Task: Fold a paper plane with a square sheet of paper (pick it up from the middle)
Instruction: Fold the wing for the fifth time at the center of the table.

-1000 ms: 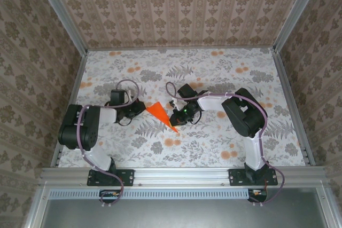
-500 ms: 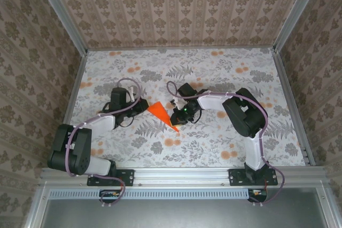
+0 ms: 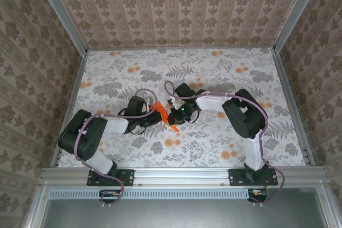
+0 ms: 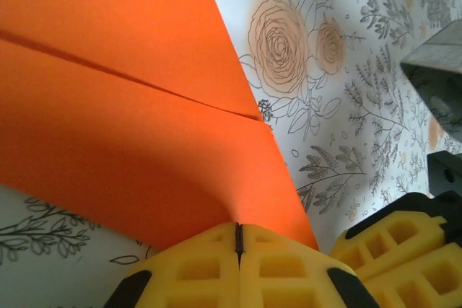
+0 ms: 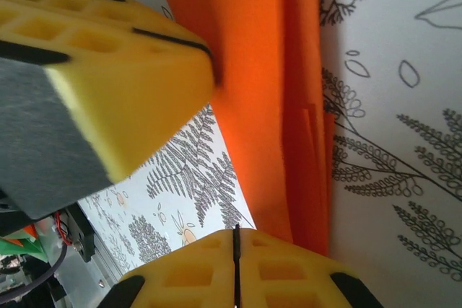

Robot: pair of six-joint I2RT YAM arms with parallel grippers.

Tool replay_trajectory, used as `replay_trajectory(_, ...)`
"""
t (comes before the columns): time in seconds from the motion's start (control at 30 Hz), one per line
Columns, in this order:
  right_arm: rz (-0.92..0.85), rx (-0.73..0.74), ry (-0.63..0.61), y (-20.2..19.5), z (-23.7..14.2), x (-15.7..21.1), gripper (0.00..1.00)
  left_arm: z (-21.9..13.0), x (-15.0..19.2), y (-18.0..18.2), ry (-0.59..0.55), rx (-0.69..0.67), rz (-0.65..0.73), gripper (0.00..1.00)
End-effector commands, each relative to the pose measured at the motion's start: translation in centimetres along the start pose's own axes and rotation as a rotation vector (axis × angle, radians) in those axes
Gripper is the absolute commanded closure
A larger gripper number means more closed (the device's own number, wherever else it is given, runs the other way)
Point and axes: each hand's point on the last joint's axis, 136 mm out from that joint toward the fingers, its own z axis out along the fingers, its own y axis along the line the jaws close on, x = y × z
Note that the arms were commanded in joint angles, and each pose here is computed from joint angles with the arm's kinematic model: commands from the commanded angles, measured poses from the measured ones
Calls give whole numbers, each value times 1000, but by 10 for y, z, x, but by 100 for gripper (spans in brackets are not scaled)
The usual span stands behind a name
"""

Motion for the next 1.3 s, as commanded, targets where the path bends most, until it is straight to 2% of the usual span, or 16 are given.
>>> replay_trajectory(0.0,-22,7,-34,10,-3,-14,92,5,-13,-5,-30,-8,-5,100)
replay_trajectory(0.2,-14,63,-37,2,3,-26,92,8,-7,9,1,-73,-36,100)
replay_trajectory(0.4,-10,92,2,-7,10,-22,92,12,0,17,38,-113,-52,100)
replay_trajectory(0.83,27,155,81,-40,2,29,92,12,7,33,78,-196,-64,100)
replay_trajectory(1.1,64,128,59,-50,-18,58,92,12,3,27,85,-185,-43,100)
replay_trajectory(1.27,63,137,-53,-46,-40,44,91,7,-10,1,74,-119,-27,98)
